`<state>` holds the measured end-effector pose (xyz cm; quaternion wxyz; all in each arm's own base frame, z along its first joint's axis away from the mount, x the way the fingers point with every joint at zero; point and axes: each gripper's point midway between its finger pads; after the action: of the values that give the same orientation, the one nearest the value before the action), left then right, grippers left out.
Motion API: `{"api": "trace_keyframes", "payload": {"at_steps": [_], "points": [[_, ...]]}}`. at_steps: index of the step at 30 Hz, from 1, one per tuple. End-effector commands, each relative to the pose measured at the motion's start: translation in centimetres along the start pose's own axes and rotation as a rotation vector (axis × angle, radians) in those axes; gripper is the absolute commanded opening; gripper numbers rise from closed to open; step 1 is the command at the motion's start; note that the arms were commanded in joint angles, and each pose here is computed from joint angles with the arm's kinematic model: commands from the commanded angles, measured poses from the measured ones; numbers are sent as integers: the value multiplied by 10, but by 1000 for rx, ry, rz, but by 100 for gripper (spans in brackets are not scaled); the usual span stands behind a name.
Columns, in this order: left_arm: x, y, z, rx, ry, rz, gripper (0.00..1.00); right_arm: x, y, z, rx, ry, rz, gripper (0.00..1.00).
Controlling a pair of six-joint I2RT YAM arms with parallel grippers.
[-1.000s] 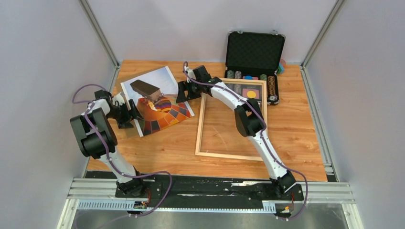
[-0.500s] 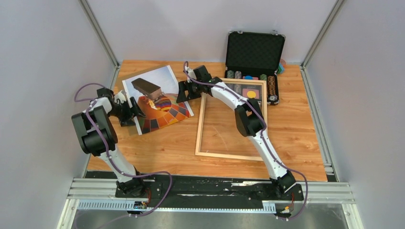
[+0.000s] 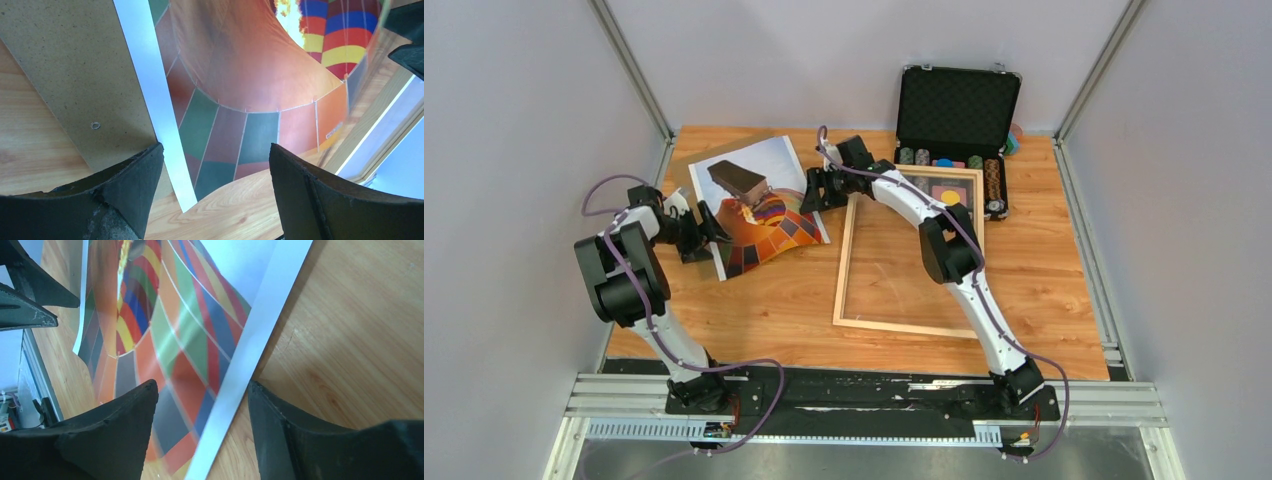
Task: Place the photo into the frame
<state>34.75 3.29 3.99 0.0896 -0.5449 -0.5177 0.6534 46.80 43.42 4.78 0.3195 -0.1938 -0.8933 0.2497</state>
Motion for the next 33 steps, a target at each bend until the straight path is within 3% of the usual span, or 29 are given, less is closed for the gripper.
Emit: {"api": "trace_keyframes", "payload": {"at_steps": [1,11,33], "points": [[17,25,18,59,0,-22,87,19,-9,-6,-2,24,-65,63],[18,24,19,57,4,-28,87,23,-29,-21,-36,18,-90,51],[19,25,22,70,4,-23,87,49,-51,-48,-92,10,-157,60]]}}
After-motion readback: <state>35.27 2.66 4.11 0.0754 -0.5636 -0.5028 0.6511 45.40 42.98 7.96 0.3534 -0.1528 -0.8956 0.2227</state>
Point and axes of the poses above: each gripper's point midway between its finger pads, its own y axis out along the fingers, its own x axis along the line the jaws close on, z = x × y, and after that the axes turned 12 degrees about -y, right-handed
